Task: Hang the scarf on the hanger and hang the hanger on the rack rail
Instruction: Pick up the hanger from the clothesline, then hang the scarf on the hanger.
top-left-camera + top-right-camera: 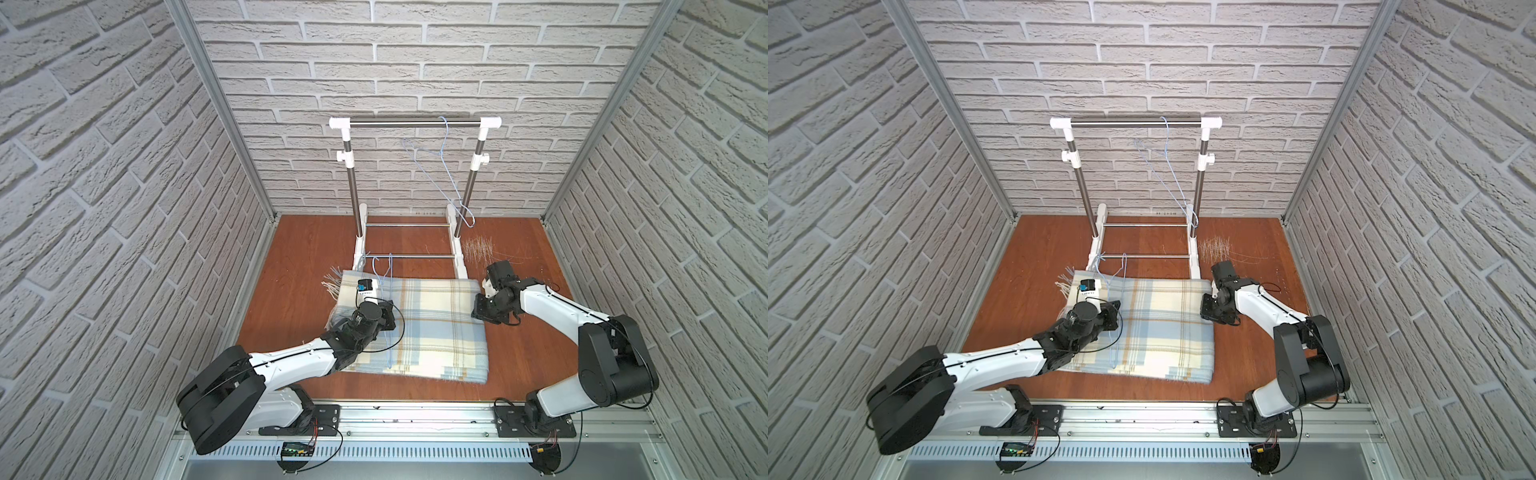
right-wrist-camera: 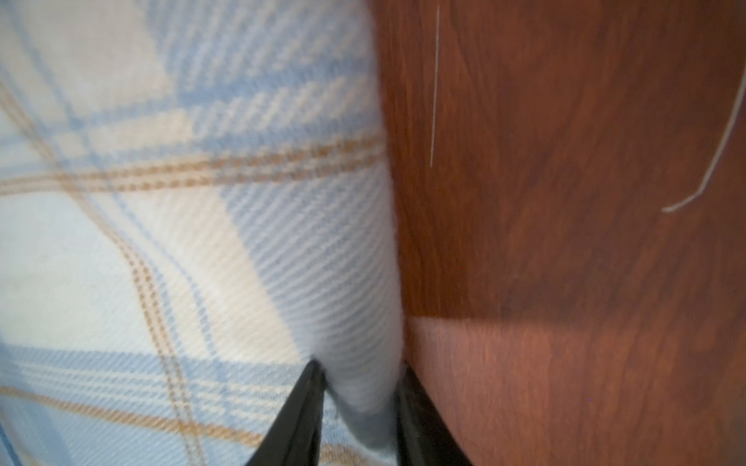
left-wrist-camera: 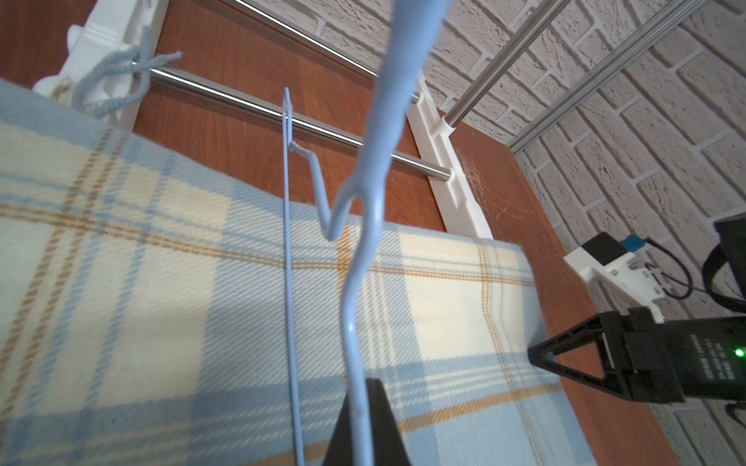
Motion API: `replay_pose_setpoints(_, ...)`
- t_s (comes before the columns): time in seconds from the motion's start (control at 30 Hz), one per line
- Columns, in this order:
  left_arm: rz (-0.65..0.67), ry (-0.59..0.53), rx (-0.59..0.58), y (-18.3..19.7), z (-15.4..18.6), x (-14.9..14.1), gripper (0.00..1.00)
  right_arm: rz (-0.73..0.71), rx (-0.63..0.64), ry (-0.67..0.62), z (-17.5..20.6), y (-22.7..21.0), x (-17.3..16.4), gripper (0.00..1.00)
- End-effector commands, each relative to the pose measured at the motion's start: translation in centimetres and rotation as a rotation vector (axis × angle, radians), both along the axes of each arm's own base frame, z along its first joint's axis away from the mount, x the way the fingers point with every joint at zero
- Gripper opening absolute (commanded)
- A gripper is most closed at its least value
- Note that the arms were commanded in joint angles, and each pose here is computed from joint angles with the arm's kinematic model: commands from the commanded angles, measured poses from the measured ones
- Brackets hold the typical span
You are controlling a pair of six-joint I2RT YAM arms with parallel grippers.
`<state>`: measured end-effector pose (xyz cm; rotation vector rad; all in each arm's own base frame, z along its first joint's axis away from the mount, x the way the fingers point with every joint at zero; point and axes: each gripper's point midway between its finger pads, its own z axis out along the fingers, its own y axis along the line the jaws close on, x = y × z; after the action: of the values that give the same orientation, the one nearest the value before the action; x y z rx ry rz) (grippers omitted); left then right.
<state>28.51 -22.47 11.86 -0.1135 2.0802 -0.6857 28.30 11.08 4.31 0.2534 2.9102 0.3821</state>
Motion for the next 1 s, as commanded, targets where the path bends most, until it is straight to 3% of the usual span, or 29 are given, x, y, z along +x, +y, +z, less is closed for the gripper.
replay_pose_setpoints(0.0,0.019,-0.017,-0.017,0.4,0.1,-0.2,0.0,0.03,0.001,-0.009,0.1,0.6,-0.3,0.16)
replay_pose_setpoints(0.03,0.018,-0.01,-0.011,0.4,-0.1,-0.3,0.0,0.037,0.005,-0.015,0.4,0.8,-0.2,0.06)
replay_pose_setpoints(0.07,0.02,-0.004,-0.003,0.5,-0.4,-0.3,0.0,0.047,0.003,-0.017,0.7,0.9,-0.3,0.03)
replay_pose_setpoints(0.23,0.026,0.013,0.026,0.9,-1.2,-0.5,0.0,0.168,-0.013,-0.069,4.2,3.6,-0.3,0.03)
replay_pose_setpoints(0.43,0.028,0.033,0.059,1.1,-1.7,-0.8,0.0,0.403,0.054,-0.072,7.8,11.6,-0.7,0.03)
replay_pose_setpoints(0.6,0.021,0.043,0.084,1.1,-2.3,-1.1,0.0,0.541,0.165,-0.074,8.5,19.1,-0.1,0.03)
replay_pose_setpoints(0.83,0.011,0.052,0.104,0.8,-2.8,-1.4,0.0,0.611,0.365,-0.17,9.9,28.7,4.2,0.03)
replay_pose_setpoints(0.97,0.003,0.05,0.103,0.4,-2.7,-1.3,0.0,0.634,0.44,-0.164,8.5,32.0,4.1,0.03)
